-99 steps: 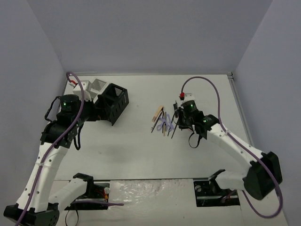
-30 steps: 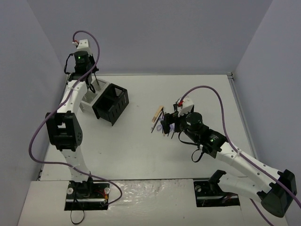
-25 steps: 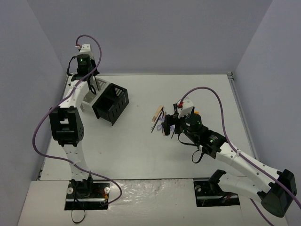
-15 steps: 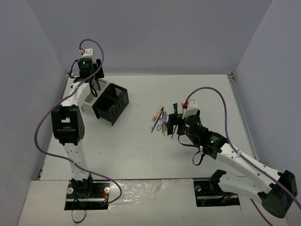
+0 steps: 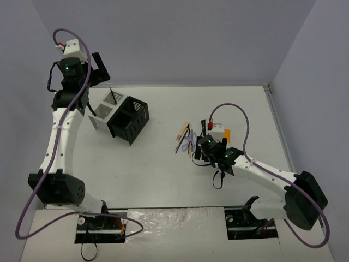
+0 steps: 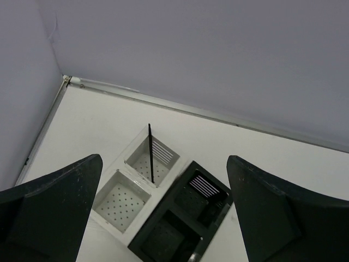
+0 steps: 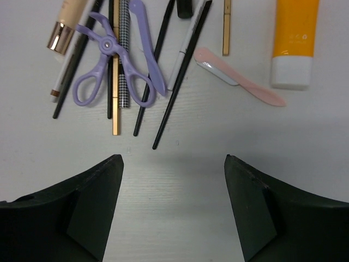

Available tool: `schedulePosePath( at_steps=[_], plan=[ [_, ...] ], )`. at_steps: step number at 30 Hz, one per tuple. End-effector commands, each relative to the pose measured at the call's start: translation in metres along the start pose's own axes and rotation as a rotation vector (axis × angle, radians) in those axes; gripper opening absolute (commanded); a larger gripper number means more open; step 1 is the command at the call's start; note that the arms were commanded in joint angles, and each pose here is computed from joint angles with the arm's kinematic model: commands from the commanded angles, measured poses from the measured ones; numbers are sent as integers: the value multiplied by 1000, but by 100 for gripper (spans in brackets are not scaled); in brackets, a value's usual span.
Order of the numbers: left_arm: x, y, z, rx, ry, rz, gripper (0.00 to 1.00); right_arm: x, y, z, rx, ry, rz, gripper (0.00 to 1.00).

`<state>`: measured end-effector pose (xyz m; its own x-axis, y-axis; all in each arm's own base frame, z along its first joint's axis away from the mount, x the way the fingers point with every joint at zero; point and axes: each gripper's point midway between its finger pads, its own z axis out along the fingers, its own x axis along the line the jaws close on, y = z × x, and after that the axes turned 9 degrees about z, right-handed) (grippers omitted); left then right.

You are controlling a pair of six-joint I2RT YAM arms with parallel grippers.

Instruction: Organize the makeup

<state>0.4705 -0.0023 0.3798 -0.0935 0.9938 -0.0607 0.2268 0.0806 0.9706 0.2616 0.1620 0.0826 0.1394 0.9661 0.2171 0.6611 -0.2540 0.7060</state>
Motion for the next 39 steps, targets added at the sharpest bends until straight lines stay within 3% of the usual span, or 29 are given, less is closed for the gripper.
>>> schedulePosePath(
  at_steps=[1, 9, 13, 26, 37, 39],
  plan=[
    [-16, -17, -62, 96, -86, -48, 97, 9, 11, 19, -27, -67, 63, 68],
    [-6, -98, -117, 250, -107, 25, 97, 13, -12, 55, 46, -108, 34, 51],
    [-1, -133, -123, 292, -96, 35, 97, 7, -19, 67, 60, -119, 59, 43],
    [-8, -154, -113, 370, -131, 24, 97, -21, -32, 78, 99, -177, 87, 31],
    [-16, -156, -114, 378, -173, 10, 97, -34, -34, 67, 105, -205, 86, 1],
    [-19, -155, -115, 375, -188, 5, 97, -34, -31, 66, 96, -203, 89, 0]
  ],
)
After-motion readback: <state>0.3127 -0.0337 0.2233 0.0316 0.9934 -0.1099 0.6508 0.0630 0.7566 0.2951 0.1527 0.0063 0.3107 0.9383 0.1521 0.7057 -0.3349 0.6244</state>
